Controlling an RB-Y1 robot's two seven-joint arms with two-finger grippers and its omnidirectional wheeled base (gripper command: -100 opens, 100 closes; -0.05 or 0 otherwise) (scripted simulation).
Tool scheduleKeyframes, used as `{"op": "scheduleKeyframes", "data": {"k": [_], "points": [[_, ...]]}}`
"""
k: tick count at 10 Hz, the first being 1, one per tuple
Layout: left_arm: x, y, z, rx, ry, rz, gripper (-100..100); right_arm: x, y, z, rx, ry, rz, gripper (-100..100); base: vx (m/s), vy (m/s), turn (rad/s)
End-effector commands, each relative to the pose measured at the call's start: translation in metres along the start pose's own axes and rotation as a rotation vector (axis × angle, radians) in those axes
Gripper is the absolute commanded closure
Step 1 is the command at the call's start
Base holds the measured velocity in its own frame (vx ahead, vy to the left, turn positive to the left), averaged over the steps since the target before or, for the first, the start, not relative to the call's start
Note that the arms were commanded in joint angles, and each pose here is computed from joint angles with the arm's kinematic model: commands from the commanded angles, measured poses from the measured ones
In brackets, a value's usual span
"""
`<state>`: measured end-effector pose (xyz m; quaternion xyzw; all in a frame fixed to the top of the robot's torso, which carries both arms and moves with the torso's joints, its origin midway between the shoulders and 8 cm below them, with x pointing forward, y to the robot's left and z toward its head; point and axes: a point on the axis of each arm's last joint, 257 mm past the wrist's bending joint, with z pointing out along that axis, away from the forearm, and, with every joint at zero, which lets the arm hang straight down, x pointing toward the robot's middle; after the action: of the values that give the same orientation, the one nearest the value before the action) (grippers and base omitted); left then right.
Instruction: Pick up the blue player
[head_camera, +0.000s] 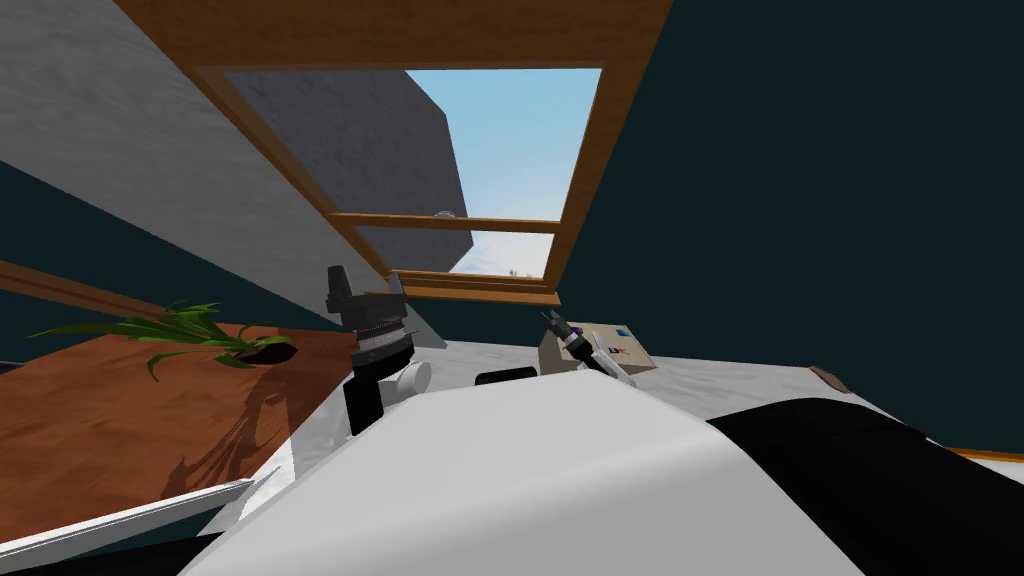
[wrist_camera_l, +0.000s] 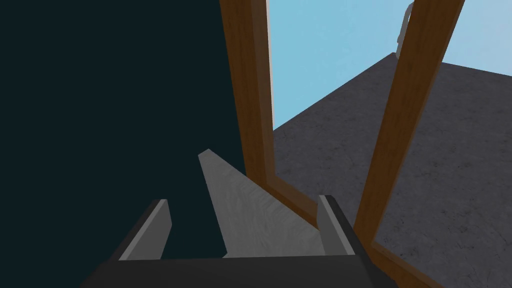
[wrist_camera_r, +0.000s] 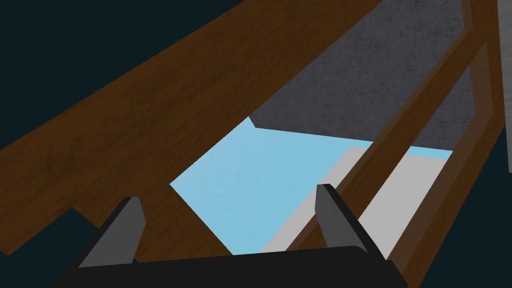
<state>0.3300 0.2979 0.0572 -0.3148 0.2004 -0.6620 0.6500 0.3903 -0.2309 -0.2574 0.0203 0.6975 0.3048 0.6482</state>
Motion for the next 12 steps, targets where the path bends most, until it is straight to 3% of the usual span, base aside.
{"op": "scheduleKeyframes", "data": {"k": [1, 4, 5, 6, 7, 9, 10, 11, 12], "points": [[0.0, 0.0, 0.0, 0.0, 0.0, 0.0, 0, 0.023, -0.007, -0.006, -0.009, 0.071, -0.053, -100, 0.021, 0.035, 0.153], [0.0, 0.0, 0.0, 0.0, 0.0, 0.0, 0, 0.068, -0.029, -0.029, -0.019, 0.219, -0.154, -100, 0.038, 0.06, 0.19], [0.0, 0.0, 0.0, 0.0, 0.0, 0.0, 0, 0.069, -0.031, -0.03, -0.016, 0.223, -0.155, -100, 0.017, 0.039, 0.08], [0.0, 0.0, 0.0, 0.0, 0.0, 0.0, 0, 0.09, -0.043, -0.045, -0.022, 0.299, -0.203, -100, 0.026, 0.041, 0.199], [0.0, 0.0, 0.0, 0.0, 0.0, 0.0, 0, 0.09, -0.044, -0.046, -0.022, 0.3, -0.206, -100, 0.024, 0.028, 0.091], [0.0, 0.0, 0.0, 0.0, 0.0, 0.0, 0, 0.124, -0.063, -0.077, -0.049, 0.439, -0.298, -100, 0.031, 0.049, 0.216], [0.0, 0.0, 0.0, 0.0, 0.0, 0.0, 0, 0.127, -0.072, -0.084, -0.035, 0.457, -0.304, -100, 0.035, 0.032, 0.085], [0.0, 0.0, 0.0, 0.0, 0.0, 0.0, 0, 0.141, -0.085, -0.104, -0.047, 0.531, -0.351, -100, 0.034, 0.026, 0.159], [0.0, 0.0, 0.0, 0.0, 0.0, 0.0, 0, 0.142, -0.088, -0.106, -0.041, 0.536, -0.35, -100, 0.023, 0.019, 0.082]]}}
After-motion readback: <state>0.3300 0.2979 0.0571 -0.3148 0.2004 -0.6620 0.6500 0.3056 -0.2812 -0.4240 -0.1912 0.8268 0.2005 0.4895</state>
